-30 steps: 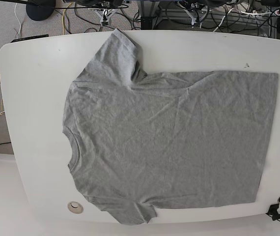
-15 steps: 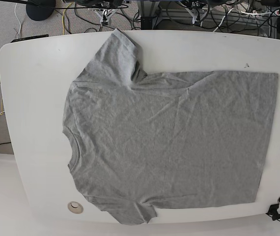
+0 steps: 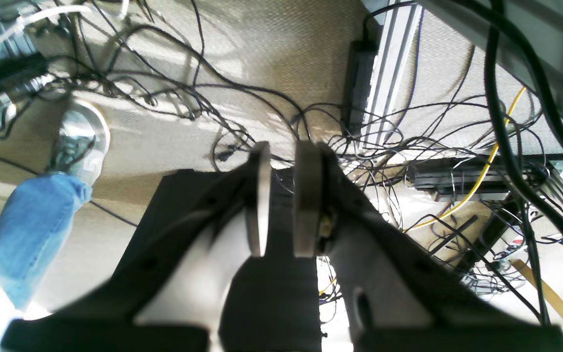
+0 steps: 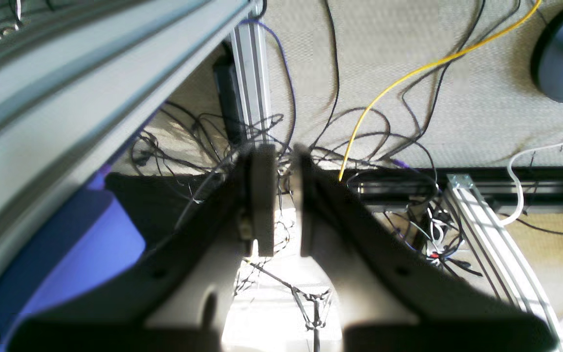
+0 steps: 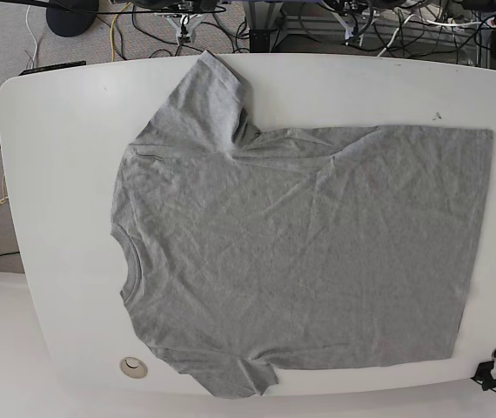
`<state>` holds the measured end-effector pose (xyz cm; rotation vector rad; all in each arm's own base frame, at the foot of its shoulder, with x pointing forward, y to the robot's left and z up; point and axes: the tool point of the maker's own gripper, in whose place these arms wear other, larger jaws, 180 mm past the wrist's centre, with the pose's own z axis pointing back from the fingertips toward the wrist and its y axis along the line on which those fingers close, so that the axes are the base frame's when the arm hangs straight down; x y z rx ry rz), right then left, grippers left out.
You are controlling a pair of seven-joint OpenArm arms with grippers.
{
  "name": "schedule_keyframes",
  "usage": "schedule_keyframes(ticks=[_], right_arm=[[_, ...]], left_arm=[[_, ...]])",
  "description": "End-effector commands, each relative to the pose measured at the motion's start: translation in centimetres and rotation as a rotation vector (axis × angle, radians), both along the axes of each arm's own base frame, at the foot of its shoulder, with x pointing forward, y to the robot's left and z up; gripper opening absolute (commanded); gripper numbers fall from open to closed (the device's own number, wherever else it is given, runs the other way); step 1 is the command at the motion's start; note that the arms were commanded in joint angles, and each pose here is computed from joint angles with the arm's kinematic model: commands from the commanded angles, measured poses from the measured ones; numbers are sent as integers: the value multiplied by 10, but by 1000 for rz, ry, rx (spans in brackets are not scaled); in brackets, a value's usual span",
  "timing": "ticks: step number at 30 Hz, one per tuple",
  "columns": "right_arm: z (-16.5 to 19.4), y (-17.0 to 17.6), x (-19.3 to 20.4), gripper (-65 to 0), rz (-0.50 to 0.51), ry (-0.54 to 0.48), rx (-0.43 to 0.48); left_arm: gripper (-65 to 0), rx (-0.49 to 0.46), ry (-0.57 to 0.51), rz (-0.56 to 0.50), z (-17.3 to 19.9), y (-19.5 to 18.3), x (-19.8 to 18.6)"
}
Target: Fold the T-shirt properly
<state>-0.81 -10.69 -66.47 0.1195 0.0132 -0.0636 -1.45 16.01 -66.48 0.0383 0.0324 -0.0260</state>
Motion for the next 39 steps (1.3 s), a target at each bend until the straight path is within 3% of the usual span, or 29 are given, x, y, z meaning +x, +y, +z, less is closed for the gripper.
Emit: schedule_keyframes(ticks=[1,39], right_arm=[[0,1,5,-586,-2,-12,6],[0,4,7,-588,0,-19,15]], left_arm=[[-571,6,9,2,0,2,-3],[-574,16,21,-6,1,7,-2]])
